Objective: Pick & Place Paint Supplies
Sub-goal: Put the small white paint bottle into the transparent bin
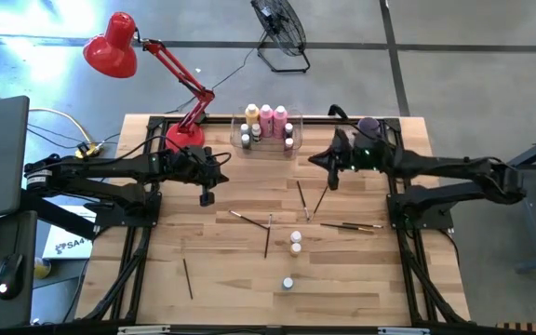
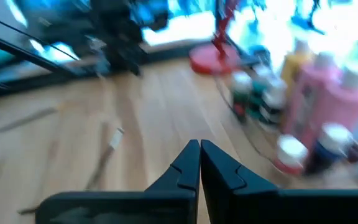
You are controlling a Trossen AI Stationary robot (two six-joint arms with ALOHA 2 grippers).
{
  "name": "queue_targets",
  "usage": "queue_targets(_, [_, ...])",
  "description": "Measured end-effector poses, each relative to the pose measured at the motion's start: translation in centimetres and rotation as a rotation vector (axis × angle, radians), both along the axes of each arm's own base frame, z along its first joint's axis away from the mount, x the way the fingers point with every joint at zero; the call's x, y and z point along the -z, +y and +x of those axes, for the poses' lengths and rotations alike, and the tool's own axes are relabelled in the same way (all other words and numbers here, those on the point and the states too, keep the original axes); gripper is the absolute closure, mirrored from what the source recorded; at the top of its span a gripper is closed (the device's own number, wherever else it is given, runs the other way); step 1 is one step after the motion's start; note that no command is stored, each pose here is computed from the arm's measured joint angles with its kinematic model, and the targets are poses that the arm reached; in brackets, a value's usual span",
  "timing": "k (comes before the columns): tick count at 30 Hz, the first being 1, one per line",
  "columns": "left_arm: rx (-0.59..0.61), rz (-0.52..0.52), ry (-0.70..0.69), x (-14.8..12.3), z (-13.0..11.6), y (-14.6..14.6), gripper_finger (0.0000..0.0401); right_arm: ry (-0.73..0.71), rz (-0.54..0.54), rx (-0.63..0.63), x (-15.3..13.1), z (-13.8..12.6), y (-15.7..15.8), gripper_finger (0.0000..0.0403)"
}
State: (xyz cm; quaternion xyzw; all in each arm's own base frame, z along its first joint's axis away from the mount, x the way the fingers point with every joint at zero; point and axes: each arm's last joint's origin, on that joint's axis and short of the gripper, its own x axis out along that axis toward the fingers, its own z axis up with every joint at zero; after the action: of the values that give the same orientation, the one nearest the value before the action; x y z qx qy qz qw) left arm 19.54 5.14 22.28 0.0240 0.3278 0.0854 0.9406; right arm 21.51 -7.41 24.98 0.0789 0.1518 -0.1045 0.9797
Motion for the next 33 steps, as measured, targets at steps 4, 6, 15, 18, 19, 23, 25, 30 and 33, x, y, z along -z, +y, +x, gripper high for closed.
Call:
queue_targets(4, [-0.001, 0.000, -0.003, 0.0, 0.0, 0.0, 0.0401, -0.123, -0.044, -0.070, 0.1, -0.3, 1.7, 0.0399])
queue_targets(6, [-0.001, 0.000, -0.003, 0.0, 0.0, 0.0, 0.0401, -0.160, -0.069, -0.096, -0.1, -0.3, 2.3, 0.0399])
queue_targets(15, [-0.005, 0.005, -0.010, -0.1, 0.1, 0.0, 0.0401, -0.174, -0.122, -0.081, -0.4, -0.2, 3.1, 0.0399])
queue_targets(18, [-0.007, 0.004, -0.020, -0.2, 0.1, 0.1, 0.0401, -0.170, -0.120, -0.068, -0.3, -0.2, 3.0, 0.0399])
queue_targets(19, [-0.010, 0.003, -0.026, -0.2, 0.1, 0.1, 0.0401, -0.170, -0.120, -0.069, -0.3, -0.2, 3.0, 0.0399])
queue_targets(23, [-0.019, -0.007, -0.039, -0.3, 0.2, 0.1, 0.0401, -0.169, -0.119, -0.070, -0.3, -0.2, 3.0, 0.0399])
queue_targets(25, [-0.019, -0.007, -0.039, -0.3, 0.2, 0.1, 0.0401, -0.169, -0.132, -0.073, -0.3, -0.2, 3.0, 0.0399])
queue_targets(30, [-0.019, -0.007, -0.038, -0.3, 0.2, 0.1, 0.0401, -0.148, -0.210, -0.084, -0.2, -0.1, 2.9, 0.0399])
queue_targets(33, [-0.019, -0.008, -0.038, -0.3, 0.2, 0.1, 0.0401, -0.145, -0.225, -0.092, -0.2, -0.1, 2.9, 0.0399])
